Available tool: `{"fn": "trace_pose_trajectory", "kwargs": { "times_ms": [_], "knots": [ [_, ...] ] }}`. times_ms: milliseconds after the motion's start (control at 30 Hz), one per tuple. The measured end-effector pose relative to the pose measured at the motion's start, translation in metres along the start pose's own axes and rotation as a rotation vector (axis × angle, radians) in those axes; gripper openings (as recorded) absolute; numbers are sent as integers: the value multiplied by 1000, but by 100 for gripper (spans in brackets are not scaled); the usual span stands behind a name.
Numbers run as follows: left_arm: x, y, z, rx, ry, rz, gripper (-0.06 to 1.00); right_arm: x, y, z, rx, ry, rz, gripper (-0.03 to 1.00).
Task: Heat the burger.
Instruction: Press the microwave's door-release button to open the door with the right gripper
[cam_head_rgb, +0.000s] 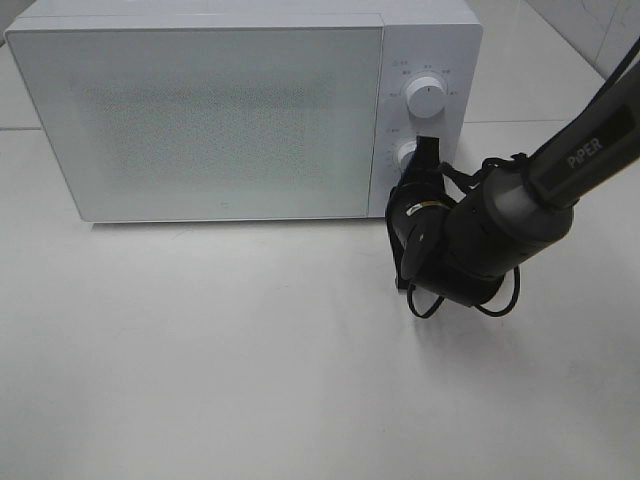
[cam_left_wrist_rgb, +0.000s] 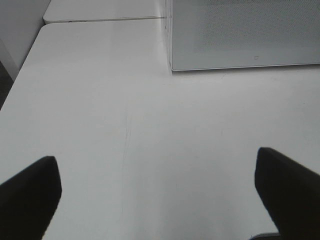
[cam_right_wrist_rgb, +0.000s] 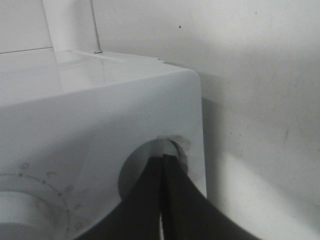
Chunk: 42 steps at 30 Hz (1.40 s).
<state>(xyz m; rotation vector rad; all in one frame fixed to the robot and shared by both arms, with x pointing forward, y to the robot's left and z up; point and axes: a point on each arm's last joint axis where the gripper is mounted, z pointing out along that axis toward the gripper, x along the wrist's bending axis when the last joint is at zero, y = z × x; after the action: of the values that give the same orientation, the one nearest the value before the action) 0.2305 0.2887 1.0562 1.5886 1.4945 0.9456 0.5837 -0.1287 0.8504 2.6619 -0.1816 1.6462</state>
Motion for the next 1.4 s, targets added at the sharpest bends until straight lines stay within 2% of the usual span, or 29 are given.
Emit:
{"fn": "trace_pose_trajectory", "kwargs": {
  "times_ms": [267, 500, 1067, 1333, 1400],
  "knots": [
    [0, 0, 0, 0, 0, 0, 97, -2, -8, 10, -74, 25, 25, 1],
    [0, 0, 0, 0, 0, 0, 97, 0, -10, 10, -95, 28, 19, 1],
    [0, 0, 0, 0, 0, 0, 97, 0, -10, 9, -91, 17, 14, 1],
    [0, 0, 0, 0, 0, 0, 97, 2, -5, 6, -52, -4, -26, 1],
    [0, 0, 0, 0, 0, 0, 97, 9, -1, 1, -22, -20, -71, 1]
  ]
}}
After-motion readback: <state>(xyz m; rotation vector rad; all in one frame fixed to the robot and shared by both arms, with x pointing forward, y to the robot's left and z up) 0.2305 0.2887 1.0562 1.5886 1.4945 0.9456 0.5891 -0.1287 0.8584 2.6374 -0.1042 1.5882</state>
